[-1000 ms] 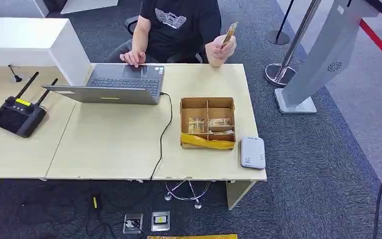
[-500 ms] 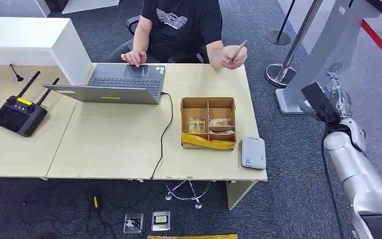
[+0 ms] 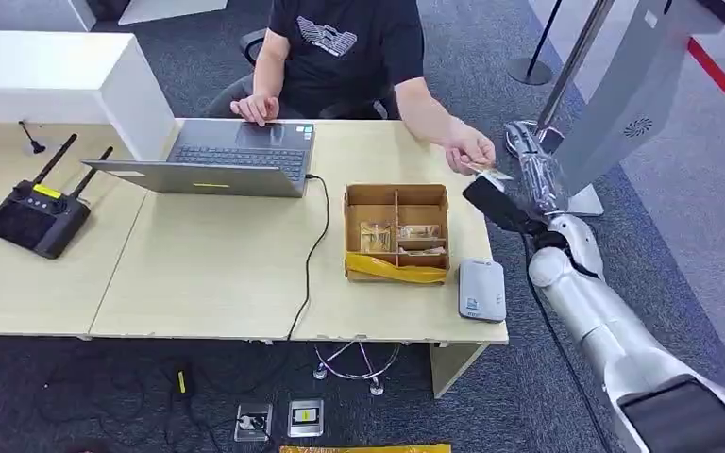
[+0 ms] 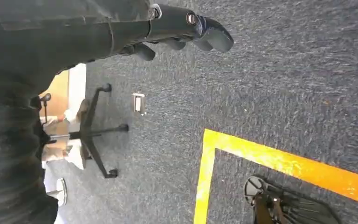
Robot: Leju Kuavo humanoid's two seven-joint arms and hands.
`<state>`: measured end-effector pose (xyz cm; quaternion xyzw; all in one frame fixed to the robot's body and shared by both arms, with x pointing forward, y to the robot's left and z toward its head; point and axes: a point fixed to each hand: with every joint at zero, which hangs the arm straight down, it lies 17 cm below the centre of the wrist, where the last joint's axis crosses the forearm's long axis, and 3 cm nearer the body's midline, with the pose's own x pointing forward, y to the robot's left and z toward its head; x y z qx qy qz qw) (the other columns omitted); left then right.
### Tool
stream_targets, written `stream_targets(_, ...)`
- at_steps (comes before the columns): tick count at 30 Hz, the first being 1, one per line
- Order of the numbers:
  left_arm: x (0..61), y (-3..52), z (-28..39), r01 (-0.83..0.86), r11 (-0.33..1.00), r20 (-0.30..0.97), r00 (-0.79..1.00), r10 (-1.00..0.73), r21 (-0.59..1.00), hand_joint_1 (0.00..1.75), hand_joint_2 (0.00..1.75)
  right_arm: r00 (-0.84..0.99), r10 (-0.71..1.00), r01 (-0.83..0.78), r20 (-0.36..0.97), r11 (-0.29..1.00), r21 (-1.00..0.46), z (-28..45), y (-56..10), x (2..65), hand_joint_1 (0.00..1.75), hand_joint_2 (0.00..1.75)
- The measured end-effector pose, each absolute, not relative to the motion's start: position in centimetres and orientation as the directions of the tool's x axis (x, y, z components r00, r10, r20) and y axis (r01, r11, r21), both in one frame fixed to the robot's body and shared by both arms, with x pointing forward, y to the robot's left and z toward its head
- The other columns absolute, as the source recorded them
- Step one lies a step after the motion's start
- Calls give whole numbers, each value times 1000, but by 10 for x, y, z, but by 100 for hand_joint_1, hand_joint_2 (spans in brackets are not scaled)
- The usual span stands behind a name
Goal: Pass the card to the sensor for recognition and then transmit it.
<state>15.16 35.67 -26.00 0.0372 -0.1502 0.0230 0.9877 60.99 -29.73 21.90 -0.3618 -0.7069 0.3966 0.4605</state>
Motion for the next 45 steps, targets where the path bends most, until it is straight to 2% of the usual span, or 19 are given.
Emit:
stream_targets(6,151,352,-260,-72,996,299,953,52,56,0,175,-355,862,136,363,431,-892,222,-271,612,0,175)
stream_targets(7,151,351,-261,-76,996,299,953,56,54,0,175,-358,860,132,364,432,-892,222,-268,613,175,175)
stream_targets(34,145,344,-263,-104,994,270,959,90,37,0,175,-377,861,128,341,413,-902,220,-247,616,175,175)
stream_targets(45,138,337,-265,-134,991,235,964,125,21,0,175,-280,902,119,329,372,-920,193,-303,606,175,175)
